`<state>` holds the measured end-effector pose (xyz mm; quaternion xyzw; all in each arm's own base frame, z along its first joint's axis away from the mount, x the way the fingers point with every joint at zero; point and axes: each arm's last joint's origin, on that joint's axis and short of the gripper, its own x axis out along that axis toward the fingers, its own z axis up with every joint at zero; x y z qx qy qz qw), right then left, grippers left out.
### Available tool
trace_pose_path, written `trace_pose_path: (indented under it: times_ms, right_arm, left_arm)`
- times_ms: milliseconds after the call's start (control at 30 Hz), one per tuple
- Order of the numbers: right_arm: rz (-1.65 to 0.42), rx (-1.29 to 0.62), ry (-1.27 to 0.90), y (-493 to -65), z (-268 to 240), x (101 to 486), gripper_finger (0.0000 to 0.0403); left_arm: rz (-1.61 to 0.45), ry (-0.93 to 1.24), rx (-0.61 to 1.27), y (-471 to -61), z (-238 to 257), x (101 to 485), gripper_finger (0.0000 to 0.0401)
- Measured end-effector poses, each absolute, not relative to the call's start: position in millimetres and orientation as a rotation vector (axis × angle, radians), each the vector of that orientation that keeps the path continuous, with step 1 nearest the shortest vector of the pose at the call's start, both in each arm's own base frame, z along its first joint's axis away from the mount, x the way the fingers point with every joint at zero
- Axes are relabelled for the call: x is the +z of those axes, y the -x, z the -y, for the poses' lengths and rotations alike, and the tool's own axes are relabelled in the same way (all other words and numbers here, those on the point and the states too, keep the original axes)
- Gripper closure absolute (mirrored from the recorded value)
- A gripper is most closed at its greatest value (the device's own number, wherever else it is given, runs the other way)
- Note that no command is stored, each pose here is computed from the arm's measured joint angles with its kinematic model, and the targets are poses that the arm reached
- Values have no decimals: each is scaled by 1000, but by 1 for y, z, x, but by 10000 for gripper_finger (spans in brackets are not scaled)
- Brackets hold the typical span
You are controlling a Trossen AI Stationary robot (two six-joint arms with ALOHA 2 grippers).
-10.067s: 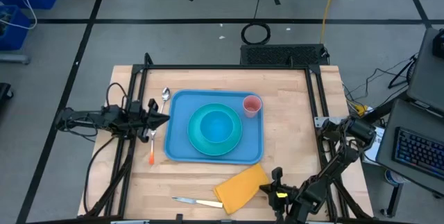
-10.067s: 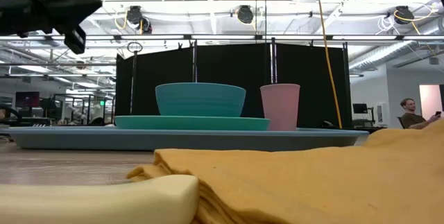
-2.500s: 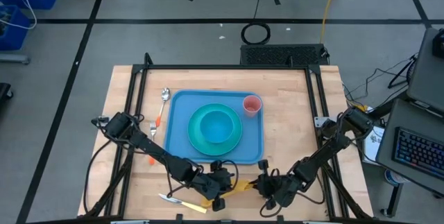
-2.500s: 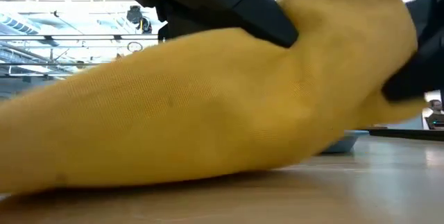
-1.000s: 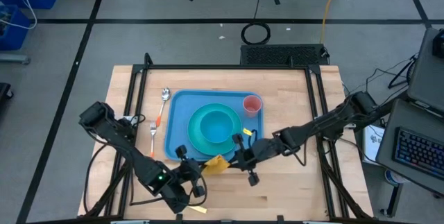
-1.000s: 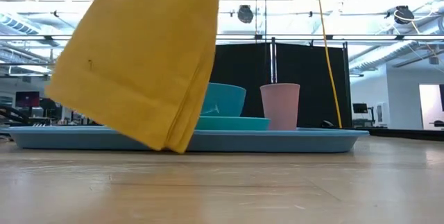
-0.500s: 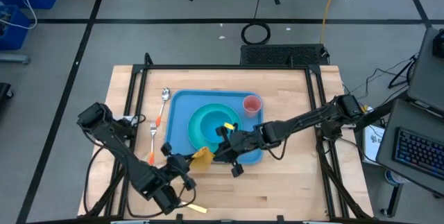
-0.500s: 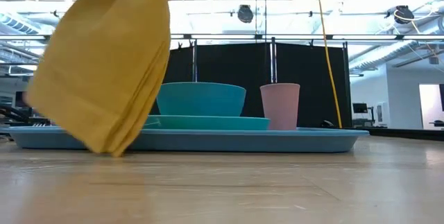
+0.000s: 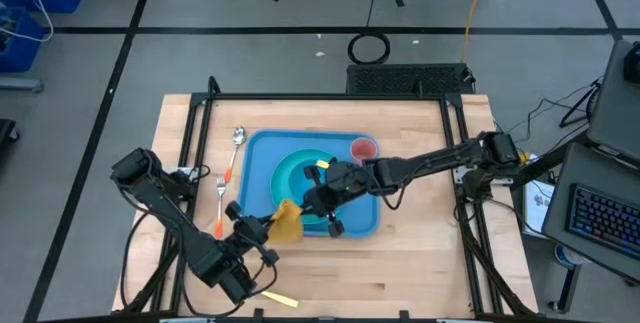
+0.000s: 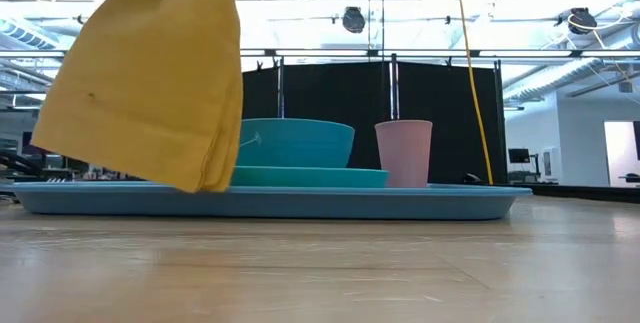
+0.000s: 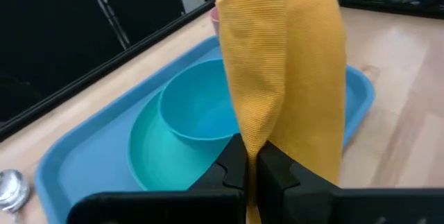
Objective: Set up tray
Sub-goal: Put the yellow napkin on the blue serving tray to the left of the blue plate
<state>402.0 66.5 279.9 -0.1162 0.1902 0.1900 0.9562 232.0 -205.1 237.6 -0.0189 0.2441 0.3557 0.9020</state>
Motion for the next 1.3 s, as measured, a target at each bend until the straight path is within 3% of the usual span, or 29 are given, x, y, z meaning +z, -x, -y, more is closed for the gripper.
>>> trace_pose_path:
  times_ms: [600, 900, 1100, 1300]
  right_arm:
    - [-402, 421, 201, -440, -66, 254, 402]
    - [-330, 396, 206, -443, -61, 262, 394]
    - [-339, 401, 220, -443, -62, 261, 345]
    - [-372, 420, 221, -440, -70, 258, 255]
  left_arm:
    - [-511, 38, 765, -219, 205, 238, 395]
    - [-546, 83, 853, -204, 199, 240, 395]
    - [-569, 97, 875, -203, 198, 240, 395]
    - [-611, 93, 918, -202, 193, 241, 395]
